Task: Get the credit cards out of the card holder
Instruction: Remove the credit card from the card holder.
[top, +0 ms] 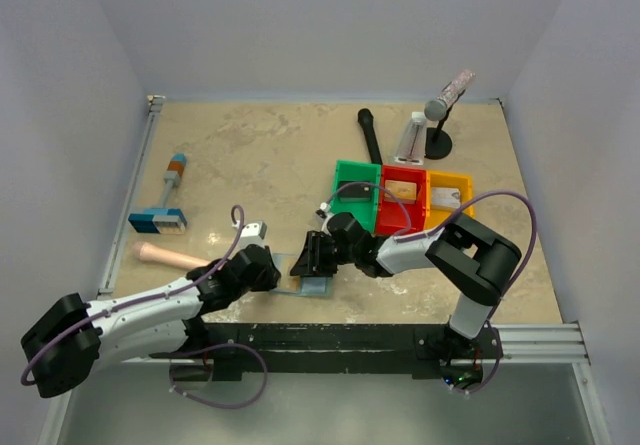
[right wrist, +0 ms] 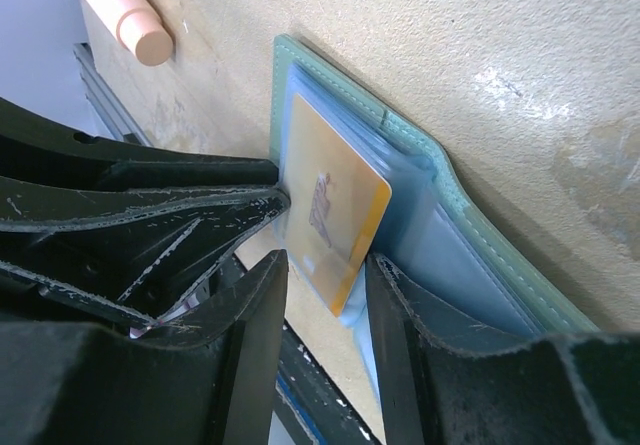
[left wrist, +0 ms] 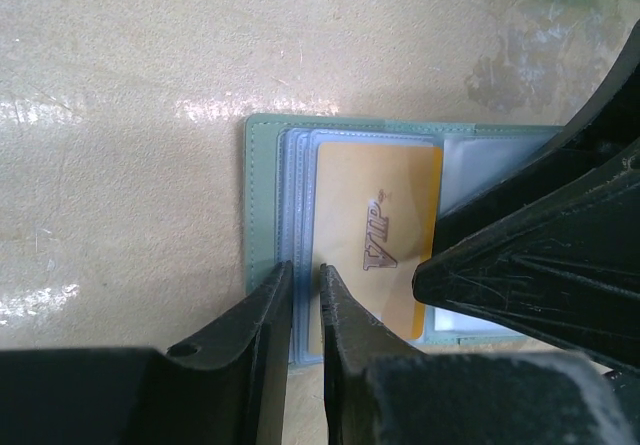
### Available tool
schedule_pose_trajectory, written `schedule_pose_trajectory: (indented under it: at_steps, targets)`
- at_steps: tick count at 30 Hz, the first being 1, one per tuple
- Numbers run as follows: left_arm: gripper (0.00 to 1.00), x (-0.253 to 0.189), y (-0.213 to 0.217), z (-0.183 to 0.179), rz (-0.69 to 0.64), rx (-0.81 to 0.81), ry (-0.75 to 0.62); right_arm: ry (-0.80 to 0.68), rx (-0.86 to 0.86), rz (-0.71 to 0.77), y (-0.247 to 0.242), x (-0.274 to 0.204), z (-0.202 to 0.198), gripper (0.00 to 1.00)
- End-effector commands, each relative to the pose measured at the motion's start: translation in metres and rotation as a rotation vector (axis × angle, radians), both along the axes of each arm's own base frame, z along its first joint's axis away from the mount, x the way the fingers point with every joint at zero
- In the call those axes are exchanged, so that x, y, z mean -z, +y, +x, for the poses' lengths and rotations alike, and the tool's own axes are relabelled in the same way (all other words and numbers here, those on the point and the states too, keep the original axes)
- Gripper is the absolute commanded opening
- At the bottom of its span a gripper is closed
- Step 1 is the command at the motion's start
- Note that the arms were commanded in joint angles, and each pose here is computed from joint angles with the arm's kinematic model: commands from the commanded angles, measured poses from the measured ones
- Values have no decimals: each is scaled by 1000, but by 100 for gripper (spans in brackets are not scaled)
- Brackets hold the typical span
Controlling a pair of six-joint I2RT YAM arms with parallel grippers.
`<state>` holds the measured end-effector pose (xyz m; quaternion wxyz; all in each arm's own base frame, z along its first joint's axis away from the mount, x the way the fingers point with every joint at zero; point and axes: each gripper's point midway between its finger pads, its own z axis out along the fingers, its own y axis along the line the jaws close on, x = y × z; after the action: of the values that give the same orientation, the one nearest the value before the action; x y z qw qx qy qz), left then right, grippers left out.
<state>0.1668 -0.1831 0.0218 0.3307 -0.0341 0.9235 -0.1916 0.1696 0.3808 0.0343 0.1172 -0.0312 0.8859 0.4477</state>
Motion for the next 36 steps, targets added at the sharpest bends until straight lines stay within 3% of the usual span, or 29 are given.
schedule_pose_trajectory:
  at_steps: [1, 11, 25, 36]
  targets:
    - [21, 19, 6, -12, 47, 35, 56, -37, -25, 41, 8, -9, 2, 41]
    - [21, 22, 6, -14, 41, 41, 65, -53, -38, 223, 23, -26, 2, 37]
    - [22, 23, 2, -16, 17, 48, 72, -87, -27, 261, 20, -35, 4, 38]
    - [22, 23, -4, -19, -14, 70, 79, -95, -39, 263, 22, -40, 5, 21]
